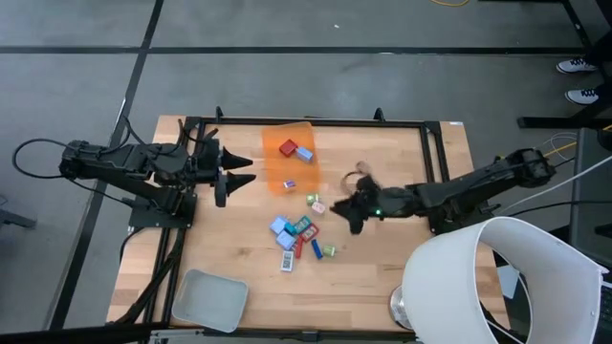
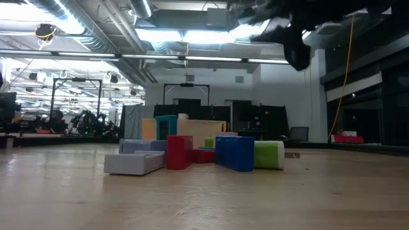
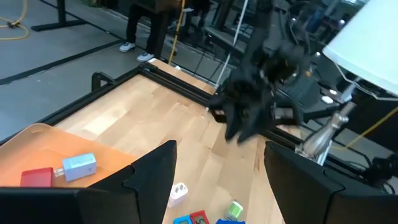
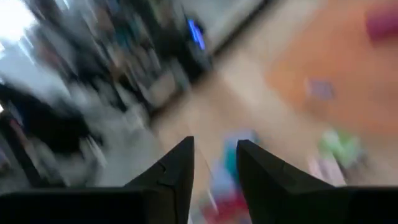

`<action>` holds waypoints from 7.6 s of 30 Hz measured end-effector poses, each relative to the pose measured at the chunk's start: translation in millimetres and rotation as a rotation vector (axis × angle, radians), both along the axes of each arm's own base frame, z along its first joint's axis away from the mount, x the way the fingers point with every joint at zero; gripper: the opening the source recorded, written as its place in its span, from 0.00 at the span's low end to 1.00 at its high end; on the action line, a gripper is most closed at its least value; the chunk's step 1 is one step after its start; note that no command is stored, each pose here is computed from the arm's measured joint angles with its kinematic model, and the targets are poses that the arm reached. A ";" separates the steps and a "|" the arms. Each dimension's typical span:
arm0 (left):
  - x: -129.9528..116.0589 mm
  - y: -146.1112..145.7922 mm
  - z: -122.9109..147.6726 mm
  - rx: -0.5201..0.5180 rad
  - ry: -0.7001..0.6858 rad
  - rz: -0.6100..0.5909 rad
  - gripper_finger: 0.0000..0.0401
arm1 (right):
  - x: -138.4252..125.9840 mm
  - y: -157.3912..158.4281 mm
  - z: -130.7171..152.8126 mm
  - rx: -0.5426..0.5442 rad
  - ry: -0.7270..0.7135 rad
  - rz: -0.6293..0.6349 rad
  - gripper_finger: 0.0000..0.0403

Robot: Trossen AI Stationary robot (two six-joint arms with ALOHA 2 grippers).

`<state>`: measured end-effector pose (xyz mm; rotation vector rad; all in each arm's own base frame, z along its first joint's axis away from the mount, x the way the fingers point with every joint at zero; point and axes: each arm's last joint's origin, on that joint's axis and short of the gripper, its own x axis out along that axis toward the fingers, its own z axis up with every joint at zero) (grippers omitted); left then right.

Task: Pick & Place Office items
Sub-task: Put the bottom green charger adapter into the orange bin, then put the pink charger adapter into the orange bin

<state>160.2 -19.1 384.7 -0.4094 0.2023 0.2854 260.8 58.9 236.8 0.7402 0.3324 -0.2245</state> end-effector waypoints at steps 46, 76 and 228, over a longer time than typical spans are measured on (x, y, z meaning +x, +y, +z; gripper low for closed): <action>-1.6 2.6 -3.0 0.019 0.027 0.084 0.59 | 55.1 59.5 -84.1 -0.083 0.645 0.449 0.58; -1.0 1.0 -3.1 0.064 0.045 0.017 0.59 | 68.2 59.8 -113.2 -0.019 0.682 0.364 0.52; 24.7 23.7 -7.4 0.130 0.072 -0.014 0.59 | 125.6 -51.6 -95.3 0.064 0.845 0.035 0.29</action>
